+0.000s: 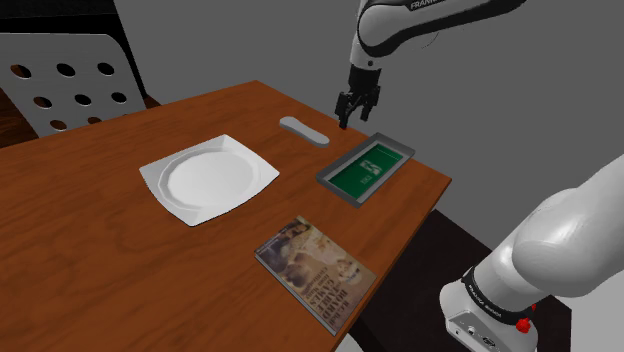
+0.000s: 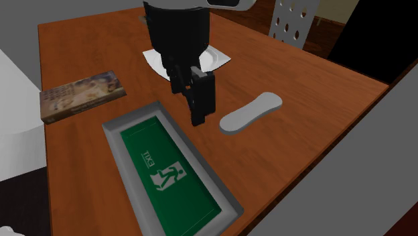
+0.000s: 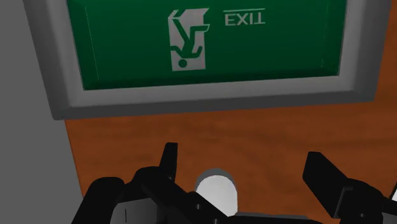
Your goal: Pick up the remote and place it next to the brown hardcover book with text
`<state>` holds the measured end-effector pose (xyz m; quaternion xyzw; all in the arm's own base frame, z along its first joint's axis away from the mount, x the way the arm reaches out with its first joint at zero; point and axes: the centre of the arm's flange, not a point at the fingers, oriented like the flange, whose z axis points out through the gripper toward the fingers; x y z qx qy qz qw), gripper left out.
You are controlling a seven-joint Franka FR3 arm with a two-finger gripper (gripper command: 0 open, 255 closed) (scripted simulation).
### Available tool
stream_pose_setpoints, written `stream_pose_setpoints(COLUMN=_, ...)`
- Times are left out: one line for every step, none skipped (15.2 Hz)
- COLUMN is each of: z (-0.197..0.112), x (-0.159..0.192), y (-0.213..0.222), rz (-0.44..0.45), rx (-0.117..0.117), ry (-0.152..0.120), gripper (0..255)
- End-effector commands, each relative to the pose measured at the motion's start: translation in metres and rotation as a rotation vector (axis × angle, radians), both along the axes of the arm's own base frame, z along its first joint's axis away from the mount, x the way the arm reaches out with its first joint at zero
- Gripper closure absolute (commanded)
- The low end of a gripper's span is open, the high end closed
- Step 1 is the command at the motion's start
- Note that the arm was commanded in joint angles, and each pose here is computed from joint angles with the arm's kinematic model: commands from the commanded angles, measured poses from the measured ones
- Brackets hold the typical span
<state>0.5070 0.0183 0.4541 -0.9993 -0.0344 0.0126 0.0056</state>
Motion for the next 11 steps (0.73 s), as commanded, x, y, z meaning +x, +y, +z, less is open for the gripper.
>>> stream_pose_setpoints(z=-0.009, x=0.022, y=0.002, rz=0.012, rx=0.001, ry=-0.005, gripper=0)
stream_pose_setpoints(z=-0.014, x=0.034, y=0.004, rz=0.018, rx=0.002, ry=-0.007, gripper=0)
stream_pose_setpoints(z=-0.02, x=0.046, y=0.005, rz=0.024, rx=0.003, ry=-0.009, gripper=0)
stream_pose_setpoints(z=-0.025, x=0.057, y=0.006, rz=0.029, rx=0.004, ry=-0.011, gripper=0)
stream_pose_setpoints(z=-0.03, x=0.069, y=0.008, rz=0.035, rx=0.004, ry=-0.013, gripper=0)
stream_pose_setpoints(z=-0.035, x=0.081, y=0.009, rz=0.041, rx=0.005, ry=-0.015, gripper=0)
stream_pose_setpoints(z=-0.04, x=0.093, y=0.011, rz=0.047, rx=0.006, ry=-0.017, gripper=0)
stream_pose_setpoints(z=-0.045, x=0.104, y=0.012, rz=0.053, rx=0.006, ry=-0.019, gripper=0)
stream_pose_setpoints(z=-0.05, x=0.116, y=0.014, rz=0.059, rx=0.007, ry=-0.022, gripper=0)
stream_pose_setpoints(z=-0.055, x=0.128, y=0.016, rz=0.064, rx=0.008, ry=-0.024, gripper=0)
stream_pose_setpoints(z=-0.06, x=0.14, y=0.018, rz=0.07, rx=0.009, ry=-0.026, gripper=0)
